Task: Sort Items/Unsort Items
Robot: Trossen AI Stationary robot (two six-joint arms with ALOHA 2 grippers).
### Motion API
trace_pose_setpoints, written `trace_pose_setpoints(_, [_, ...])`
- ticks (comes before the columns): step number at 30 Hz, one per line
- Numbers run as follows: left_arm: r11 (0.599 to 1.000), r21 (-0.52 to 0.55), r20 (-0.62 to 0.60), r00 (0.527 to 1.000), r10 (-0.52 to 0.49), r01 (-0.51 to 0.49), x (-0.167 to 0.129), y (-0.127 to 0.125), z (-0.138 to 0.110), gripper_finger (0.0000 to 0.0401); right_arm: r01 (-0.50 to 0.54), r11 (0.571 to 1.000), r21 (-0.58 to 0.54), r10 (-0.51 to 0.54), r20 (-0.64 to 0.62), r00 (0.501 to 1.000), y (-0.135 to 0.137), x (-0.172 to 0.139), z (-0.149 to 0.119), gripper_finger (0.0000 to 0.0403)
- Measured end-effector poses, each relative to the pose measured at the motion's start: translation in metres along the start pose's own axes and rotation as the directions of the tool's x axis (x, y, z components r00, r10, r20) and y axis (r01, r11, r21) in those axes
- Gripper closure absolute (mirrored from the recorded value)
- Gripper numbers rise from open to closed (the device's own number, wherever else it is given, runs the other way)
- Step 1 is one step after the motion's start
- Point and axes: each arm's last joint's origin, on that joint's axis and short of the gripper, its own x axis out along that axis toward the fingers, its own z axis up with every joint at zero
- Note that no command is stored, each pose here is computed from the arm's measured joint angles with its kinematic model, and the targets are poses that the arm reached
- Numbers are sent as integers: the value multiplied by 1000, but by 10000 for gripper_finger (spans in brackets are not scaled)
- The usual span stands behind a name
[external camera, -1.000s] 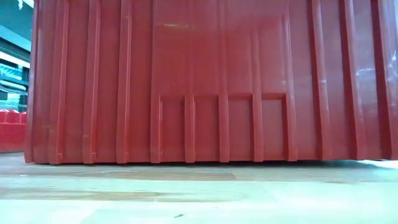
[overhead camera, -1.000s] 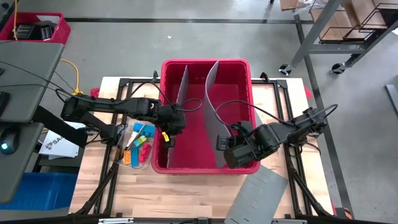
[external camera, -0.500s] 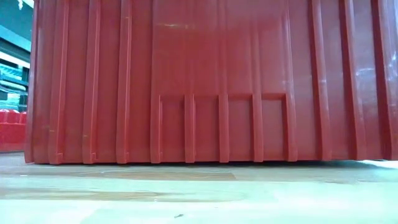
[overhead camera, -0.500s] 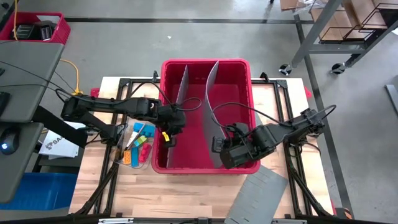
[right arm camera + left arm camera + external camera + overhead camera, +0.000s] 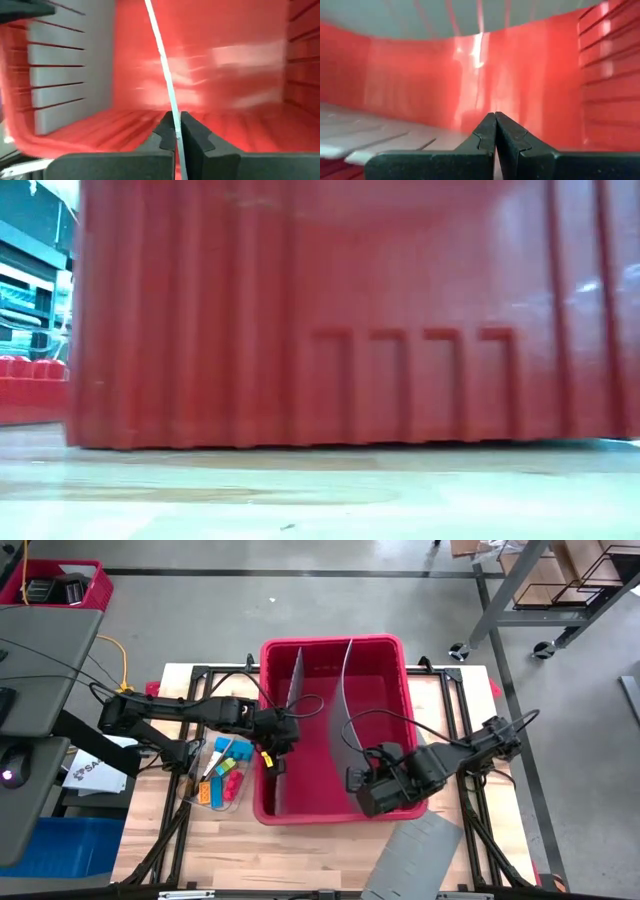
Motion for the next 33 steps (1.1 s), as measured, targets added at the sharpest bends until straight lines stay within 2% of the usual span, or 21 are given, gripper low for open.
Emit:
trace_pose_setpoints(4, [1000,-20,29,1000,0,1,0,0,3,401,-36,999,-5,36,-8,999,2,-7,1,402])
trace_pose_setpoints(8, [999,-54,51,999,-1,4,0,0,5,401,-16,1000,-27,15,-9,1000,-1,-8,-3,402])
trace_pose_setpoints(15, [995,-82,49,997,63,-59,0,2,4,401,-6,999,-47,5,-22,1000,-5,-10,-10,402])
trace_pose_setpoints(25, [991,-122,42,997,58,-53,2,1,5,401,56,985,-163,-67,-62,996,-5,4,-20,402])
trace_pose_setpoints(33, [992,-121,33,998,45,-41,2,-2,3,401,199,955,-219,-217,-59,974,-19,34,-31,402])
